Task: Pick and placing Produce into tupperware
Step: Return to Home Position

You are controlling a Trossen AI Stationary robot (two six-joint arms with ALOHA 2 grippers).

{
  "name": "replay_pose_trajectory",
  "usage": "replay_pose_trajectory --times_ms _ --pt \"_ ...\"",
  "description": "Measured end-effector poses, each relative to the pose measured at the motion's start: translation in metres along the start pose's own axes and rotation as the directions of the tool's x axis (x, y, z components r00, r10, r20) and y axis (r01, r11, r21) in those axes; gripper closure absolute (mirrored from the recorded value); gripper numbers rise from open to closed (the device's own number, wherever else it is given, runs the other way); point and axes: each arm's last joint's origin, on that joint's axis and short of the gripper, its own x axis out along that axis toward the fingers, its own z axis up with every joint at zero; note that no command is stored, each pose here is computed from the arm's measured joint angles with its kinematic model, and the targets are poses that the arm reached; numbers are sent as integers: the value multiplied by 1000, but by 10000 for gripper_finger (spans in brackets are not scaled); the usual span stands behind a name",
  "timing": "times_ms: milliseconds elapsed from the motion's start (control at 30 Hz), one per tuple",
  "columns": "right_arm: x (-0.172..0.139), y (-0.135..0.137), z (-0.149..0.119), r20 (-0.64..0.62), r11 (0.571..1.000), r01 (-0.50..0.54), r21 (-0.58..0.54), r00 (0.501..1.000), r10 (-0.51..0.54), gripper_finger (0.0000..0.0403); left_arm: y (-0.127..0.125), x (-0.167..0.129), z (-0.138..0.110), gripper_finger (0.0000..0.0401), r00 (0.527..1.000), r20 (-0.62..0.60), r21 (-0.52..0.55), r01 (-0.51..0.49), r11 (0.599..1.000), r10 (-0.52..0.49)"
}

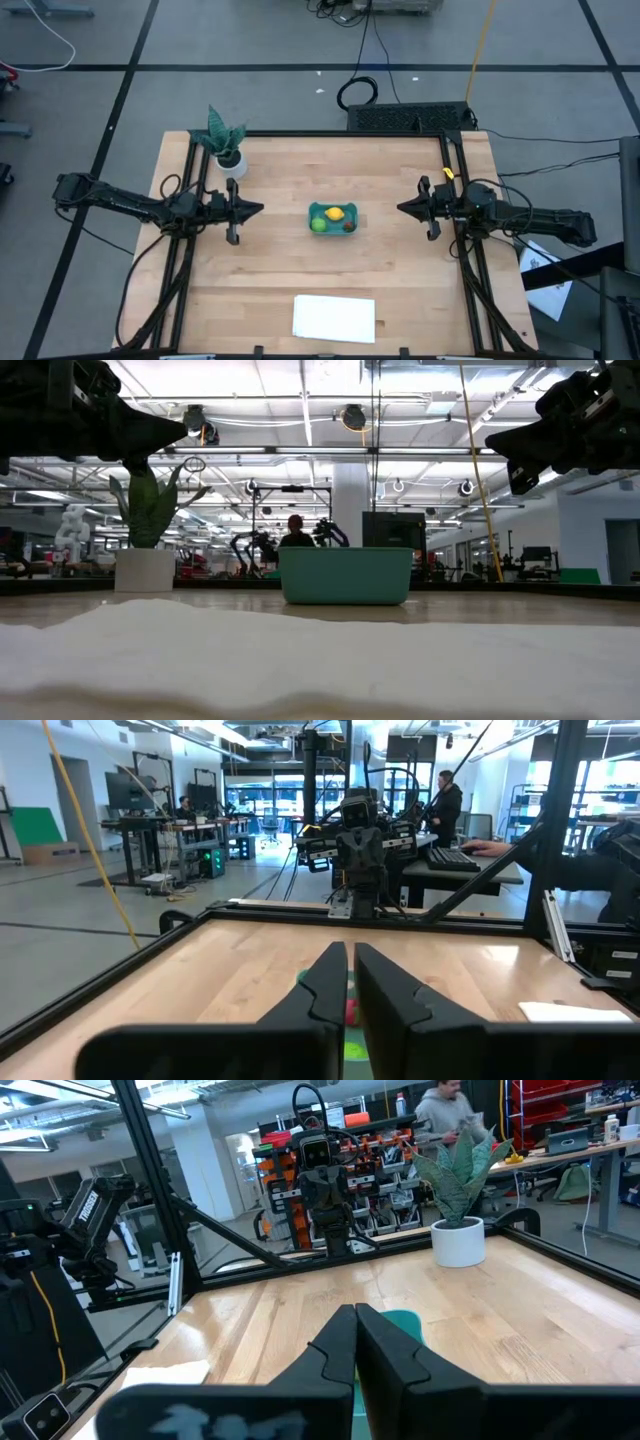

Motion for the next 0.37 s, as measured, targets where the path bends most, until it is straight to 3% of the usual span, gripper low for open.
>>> replay_pose_trajectory --times_ms 367 --pt "0 0 0 0 1000 0 0 1000 0 403 0 0 0 398 1000 0 0 0 1000 0"
